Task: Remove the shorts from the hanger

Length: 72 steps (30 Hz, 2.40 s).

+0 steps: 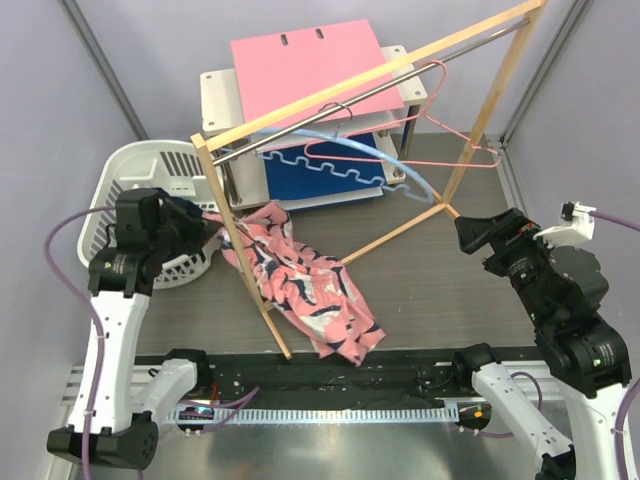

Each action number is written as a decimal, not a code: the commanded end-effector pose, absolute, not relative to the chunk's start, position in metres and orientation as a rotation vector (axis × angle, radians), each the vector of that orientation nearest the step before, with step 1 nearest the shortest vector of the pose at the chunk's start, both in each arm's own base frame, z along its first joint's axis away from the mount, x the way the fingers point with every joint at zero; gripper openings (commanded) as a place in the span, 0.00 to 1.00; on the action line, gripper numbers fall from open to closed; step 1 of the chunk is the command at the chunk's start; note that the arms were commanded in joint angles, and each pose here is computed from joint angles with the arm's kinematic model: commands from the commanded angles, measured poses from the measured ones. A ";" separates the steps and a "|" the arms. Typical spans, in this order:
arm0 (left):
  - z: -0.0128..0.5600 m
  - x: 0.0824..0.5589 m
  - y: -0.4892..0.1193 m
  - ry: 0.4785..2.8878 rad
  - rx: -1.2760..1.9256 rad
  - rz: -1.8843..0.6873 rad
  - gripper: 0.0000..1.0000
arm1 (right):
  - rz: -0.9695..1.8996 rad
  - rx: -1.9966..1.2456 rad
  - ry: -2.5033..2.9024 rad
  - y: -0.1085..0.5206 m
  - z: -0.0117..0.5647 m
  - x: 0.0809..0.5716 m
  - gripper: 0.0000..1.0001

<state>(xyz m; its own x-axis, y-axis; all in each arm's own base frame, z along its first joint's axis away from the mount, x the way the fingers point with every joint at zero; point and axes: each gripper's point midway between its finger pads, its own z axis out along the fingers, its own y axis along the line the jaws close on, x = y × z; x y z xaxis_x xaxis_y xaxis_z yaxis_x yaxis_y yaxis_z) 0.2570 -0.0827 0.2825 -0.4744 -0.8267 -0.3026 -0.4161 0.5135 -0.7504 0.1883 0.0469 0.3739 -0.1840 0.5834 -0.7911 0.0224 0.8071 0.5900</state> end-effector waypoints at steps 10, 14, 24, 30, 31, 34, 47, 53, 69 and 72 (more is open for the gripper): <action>0.397 0.227 0.014 1.580 -1.126 -0.410 0.00 | 0.561 0.417 1.763 0.063 0.373 0.204 1.00; 0.440 0.235 0.029 1.474 -1.078 -0.350 0.00 | 0.567 0.391 1.783 0.068 0.371 0.207 1.00; 0.585 0.260 0.056 1.114 -0.927 -0.294 0.00 | 0.574 0.322 1.868 0.080 0.348 0.214 1.00; 0.676 0.277 0.064 0.862 -0.761 -0.241 0.00 | 0.550 0.292 1.889 0.080 0.345 0.218 1.00; 0.686 0.277 0.064 0.845 -0.731 -0.219 0.00 | 0.547 0.286 1.890 0.081 0.345 0.218 1.00; 0.721 0.274 0.067 0.743 -0.653 -0.160 0.00 | 0.531 0.282 1.896 0.079 0.344 0.220 1.00; 0.797 0.268 0.106 0.385 -0.581 0.091 0.01 | 0.516 0.287 1.986 0.088 0.333 0.245 1.00; 0.782 0.292 0.128 0.404 -0.603 0.045 0.01 | 0.513 0.311 2.021 0.092 0.326 0.254 1.00; 0.661 0.443 0.083 0.882 -0.672 -0.531 0.01 | 0.541 0.347 2.019 0.093 0.321 0.251 0.99; 0.642 0.461 0.071 0.976 -0.651 -0.635 0.01 | 0.547 0.337 2.020 0.094 0.321 0.249 0.99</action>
<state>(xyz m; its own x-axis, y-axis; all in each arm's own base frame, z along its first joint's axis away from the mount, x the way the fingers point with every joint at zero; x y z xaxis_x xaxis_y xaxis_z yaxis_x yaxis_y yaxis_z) 0.4498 0.1024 0.6479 0.5837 -0.5732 -0.5750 0.0209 0.7186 -0.6951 0.2490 0.0895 0.3074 -0.5131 0.4410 -0.7364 0.0512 0.8721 0.4866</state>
